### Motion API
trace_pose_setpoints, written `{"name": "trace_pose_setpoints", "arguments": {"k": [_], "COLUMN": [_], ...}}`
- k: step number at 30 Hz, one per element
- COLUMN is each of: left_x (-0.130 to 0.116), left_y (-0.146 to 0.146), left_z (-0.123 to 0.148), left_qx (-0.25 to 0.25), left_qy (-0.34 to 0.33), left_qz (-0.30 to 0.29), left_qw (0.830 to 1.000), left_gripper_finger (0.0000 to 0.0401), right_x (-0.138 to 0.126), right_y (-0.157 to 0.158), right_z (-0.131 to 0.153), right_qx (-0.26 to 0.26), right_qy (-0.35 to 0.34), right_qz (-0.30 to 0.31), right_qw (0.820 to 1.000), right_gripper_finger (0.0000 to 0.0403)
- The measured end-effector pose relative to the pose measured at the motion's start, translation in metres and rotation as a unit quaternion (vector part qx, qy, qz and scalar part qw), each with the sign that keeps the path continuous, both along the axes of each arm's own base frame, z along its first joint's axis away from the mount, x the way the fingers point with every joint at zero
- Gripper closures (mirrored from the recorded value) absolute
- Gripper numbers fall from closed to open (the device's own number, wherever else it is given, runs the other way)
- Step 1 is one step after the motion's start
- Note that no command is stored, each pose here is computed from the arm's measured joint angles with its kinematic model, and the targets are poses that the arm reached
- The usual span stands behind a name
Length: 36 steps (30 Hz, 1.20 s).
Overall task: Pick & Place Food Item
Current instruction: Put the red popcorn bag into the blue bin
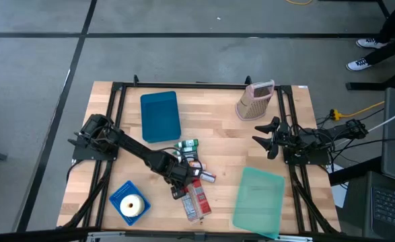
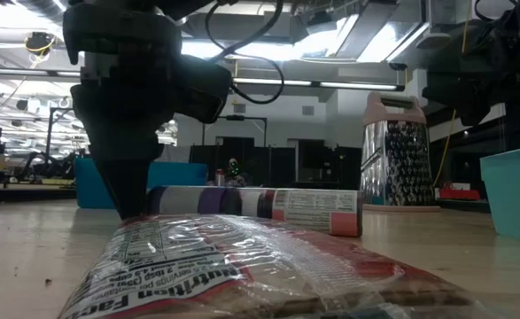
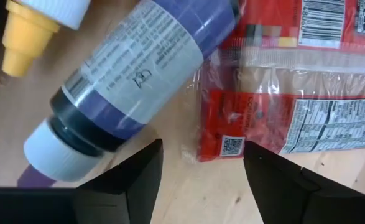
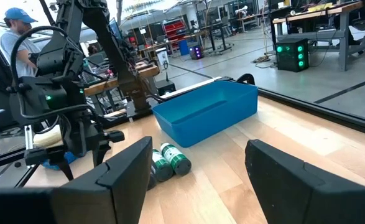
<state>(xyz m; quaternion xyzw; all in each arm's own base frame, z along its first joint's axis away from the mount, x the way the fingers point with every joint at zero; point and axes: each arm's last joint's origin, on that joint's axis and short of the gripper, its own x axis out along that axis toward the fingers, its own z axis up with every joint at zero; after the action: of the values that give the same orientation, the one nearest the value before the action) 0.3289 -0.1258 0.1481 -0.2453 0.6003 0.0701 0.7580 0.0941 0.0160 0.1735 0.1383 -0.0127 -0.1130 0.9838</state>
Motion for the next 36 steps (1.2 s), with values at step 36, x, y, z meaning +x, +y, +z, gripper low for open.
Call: {"name": "trace_pose_setpoints", "arguments": {"k": [36], "left_x": [-0.002], "left_y": [0.005], "left_z": [-0.019], "left_qx": [-0.082], "left_qy": [-0.030], "left_qz": [0.021], "left_qw": [0.996], "left_gripper_finger": [0.0218], "right_x": [0.000], "right_y": [0.000], "right_z": [0.000], "right_qx": [0.005], "right_qy": [-0.001], "right_qz": [0.000], "right_qw": [1.000], "right_gripper_finger": [0.0149]}}
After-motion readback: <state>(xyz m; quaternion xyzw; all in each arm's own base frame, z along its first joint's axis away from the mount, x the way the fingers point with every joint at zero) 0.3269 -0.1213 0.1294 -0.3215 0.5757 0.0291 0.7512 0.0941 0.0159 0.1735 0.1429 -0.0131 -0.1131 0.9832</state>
